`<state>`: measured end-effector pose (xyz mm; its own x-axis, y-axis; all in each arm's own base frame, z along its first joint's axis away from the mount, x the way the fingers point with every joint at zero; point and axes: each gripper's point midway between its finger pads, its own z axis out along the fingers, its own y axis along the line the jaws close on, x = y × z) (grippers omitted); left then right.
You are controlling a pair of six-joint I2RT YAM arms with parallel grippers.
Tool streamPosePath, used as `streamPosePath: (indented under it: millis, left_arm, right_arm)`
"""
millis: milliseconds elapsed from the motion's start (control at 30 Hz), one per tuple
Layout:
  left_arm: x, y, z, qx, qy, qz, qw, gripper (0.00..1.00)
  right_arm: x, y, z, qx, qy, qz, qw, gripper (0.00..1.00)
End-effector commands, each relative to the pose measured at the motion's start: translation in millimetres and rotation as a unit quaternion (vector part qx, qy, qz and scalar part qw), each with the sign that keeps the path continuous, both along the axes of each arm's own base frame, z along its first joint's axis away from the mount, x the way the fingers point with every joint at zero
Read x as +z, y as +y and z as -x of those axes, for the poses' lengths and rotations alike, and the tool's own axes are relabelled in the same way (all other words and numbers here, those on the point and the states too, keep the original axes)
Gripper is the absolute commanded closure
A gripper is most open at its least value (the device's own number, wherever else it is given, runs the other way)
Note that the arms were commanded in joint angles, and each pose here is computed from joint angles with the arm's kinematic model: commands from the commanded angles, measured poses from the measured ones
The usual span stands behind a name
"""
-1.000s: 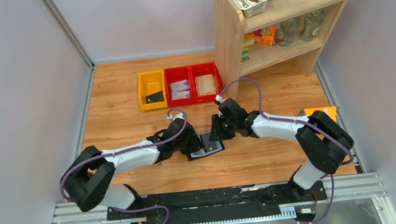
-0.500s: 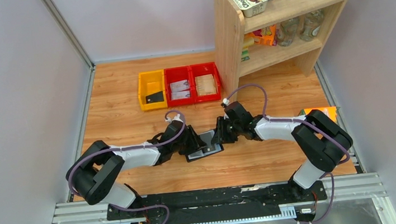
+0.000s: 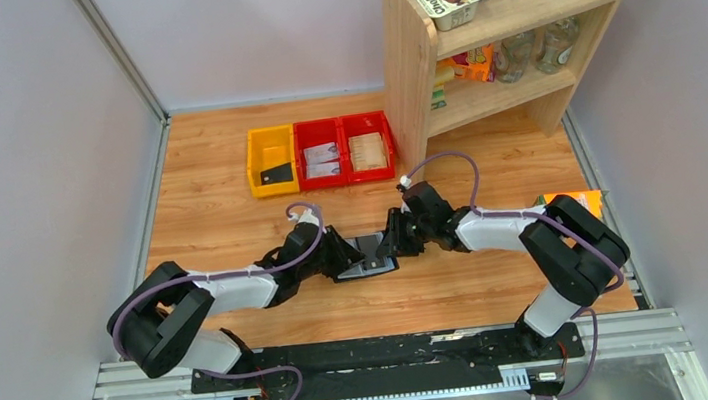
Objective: Take the credit cards out of the card holder
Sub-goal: Remove the credit card from the card holder.
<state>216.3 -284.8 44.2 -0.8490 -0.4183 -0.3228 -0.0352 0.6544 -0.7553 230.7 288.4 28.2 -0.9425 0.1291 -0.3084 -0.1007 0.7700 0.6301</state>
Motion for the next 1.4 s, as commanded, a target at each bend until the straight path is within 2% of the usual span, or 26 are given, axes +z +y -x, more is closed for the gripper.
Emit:
streamPosePath:
  millis: [0,200,433,567,633,1367]
  left_arm:
    - [49,-24,-13,-0.015,-0.068,0.091,0.993,0.75]
    - [48,-31,-11,-0.029,-0.070,0.106,0.991,0.80]
    - [41,-34,-10,-0.039,-0.067,0.103,0.992,0.80]
    - [39,-28,-10,-0.023,-0.071,0.106,0.992,0.96]
    - [36,-22,-11,-0.013,-0.074,0.099,0.992,1.00]
    - [-27,51,19,0.073,0.002,-0.005,0.997,1.00]
  right_arm:
    - [-29,-11,20,0.002,0.047,0.032,0.998,0.65]
    - [-25,-7,17,0.002,0.038,0.022,0.999,0.65]
    - [-30,-7,18,0.002,0.044,0.024,0.999,0.65]
    - [-33,-9,19,0.001,0.048,0.028,0.998,0.65]
    - [-34,-10,19,-0.001,0.050,0.030,0.998,0.65]
    - [-42,-16,18,-0.012,0.059,0.039,0.997,0.70]
